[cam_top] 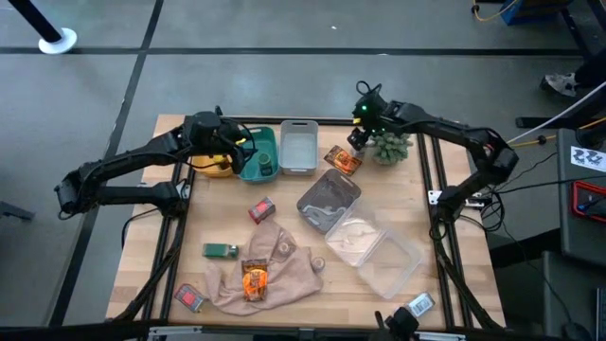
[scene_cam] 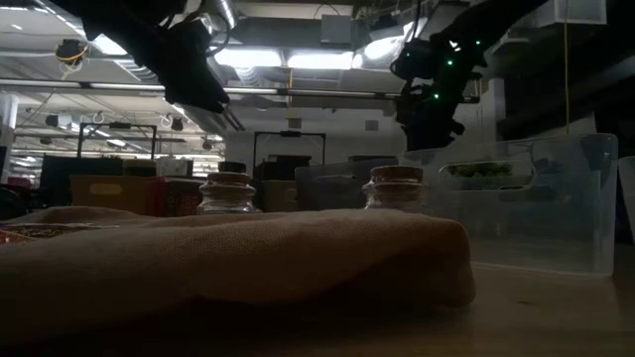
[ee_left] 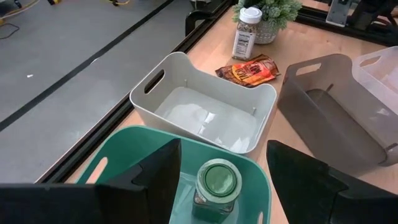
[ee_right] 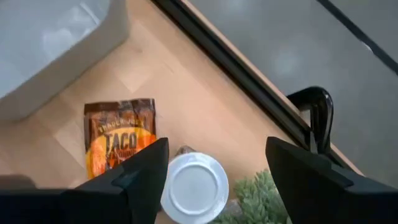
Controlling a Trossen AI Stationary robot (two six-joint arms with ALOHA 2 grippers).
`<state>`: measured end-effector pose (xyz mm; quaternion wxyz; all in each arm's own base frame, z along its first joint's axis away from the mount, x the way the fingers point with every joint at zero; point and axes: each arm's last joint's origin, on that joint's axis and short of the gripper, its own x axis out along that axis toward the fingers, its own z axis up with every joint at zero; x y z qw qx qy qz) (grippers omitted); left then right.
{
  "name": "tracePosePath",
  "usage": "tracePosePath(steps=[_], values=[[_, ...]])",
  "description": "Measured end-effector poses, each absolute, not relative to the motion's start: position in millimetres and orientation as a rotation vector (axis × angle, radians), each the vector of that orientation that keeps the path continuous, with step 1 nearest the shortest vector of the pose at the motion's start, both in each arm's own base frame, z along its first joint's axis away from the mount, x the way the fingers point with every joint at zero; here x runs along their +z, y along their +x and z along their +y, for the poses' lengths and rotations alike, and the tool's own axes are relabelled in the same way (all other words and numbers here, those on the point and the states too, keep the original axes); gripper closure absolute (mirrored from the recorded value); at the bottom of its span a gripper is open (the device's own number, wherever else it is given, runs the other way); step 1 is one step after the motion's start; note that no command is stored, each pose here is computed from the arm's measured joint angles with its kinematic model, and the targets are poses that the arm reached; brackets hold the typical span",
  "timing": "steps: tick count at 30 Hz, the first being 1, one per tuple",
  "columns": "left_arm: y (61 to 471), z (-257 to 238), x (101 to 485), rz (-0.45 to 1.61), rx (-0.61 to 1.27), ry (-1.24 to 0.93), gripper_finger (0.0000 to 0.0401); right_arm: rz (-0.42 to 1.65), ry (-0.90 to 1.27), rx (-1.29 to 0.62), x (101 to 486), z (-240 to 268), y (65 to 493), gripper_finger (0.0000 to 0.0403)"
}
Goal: Sort spices by type
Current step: Put the top white seasoning bottle into the gray bin
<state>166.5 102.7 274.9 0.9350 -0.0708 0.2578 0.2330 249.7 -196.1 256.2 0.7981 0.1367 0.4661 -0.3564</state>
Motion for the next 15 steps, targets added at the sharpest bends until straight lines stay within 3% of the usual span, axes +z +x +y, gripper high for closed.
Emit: tracePosePath(steps=[15], values=[[166, 103, 274, 0.532, 0.476, -0.147, 0.0180, 1.085, 0.350, -0.744, 242, -200, 250, 0.0134]])
